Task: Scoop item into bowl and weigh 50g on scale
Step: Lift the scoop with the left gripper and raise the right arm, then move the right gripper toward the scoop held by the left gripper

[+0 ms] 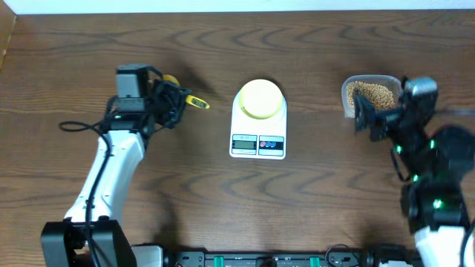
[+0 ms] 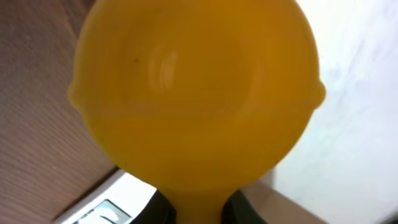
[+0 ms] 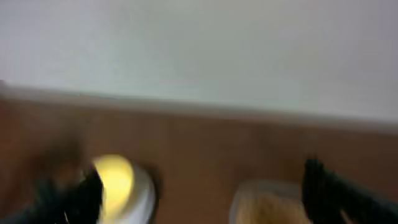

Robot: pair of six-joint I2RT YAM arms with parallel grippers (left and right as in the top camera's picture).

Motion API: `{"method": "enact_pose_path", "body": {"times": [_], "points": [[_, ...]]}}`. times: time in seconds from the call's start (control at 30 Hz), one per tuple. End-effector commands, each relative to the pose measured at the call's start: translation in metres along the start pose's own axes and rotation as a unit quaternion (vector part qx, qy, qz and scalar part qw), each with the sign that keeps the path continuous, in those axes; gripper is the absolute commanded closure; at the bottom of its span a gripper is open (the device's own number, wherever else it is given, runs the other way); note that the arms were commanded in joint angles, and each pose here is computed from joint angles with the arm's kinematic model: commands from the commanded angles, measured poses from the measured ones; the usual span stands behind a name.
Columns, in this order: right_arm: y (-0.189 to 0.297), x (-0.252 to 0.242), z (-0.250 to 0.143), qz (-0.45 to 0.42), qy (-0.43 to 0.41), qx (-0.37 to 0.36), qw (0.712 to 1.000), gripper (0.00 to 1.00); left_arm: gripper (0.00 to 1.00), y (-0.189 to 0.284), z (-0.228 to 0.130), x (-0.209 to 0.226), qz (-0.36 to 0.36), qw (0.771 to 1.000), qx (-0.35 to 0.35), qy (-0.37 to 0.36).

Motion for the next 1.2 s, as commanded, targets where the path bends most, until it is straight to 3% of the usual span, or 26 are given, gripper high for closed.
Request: {"method": "enact_pose_path", "body": {"times": [0.0, 0.2, 0.37, 0.43, 0.53, 0.87, 1.17], "points": [[-0.031, 0.02, 0.018, 0.081, -0.057, 0.069, 0.993, 0.01, 0.92, 0.019, 0.0, -0.016, -0.051, 0.995, 0.068, 0.059], [-0.068, 0.044, 0.02, 0.2, -0.084, 0.123, 0.968, 0.01, 0.92, 0.023, 0.005, -0.015, -0.059, 0.993, 0.074, 0.066], [-0.088, 0.056, 0.007, 0.257, -0.214, 0.165, 0.928, 0.01, 0.92, 0.022, 0.004, -0.033, -0.092, 0.993, 0.069, 0.036], [-0.096, 0.065, 0.003, 0.268, -0.217, 0.171, 0.923, 0.09, 0.93, 0.021, 0.001, -0.038, -0.101, 0.992, 0.071, 0.027], [-0.108, 0.086, -0.009, 0.268, -0.206, 0.181, 0.924, 0.19, 0.92, 0.018, -0.008, -0.039, -0.095, 0.991, 0.084, 0.05], [-0.127, 0.158, -0.04, 0.187, -0.138, 0.18, 0.956, 0.19, 0.92, 0.013, -0.025, -0.043, -0.089, 0.989, 0.104, 0.056], [-0.116, 0.231, -0.054, 0.226, -0.102, 0.17, 0.954, 0.29, 0.92, 0.011, -0.035, -0.044, -0.087, 0.988, 0.116, 0.056]]}}
Point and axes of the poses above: each gripper's point midway between its finger pads, its own y axis back along the fingers, its own x axis along the line the jaws close on, z = x × y, the point moved 2 cm from there along y, back along the fingers, and after that the axes turned 5 degrees about -y, right-handed, at the moved point
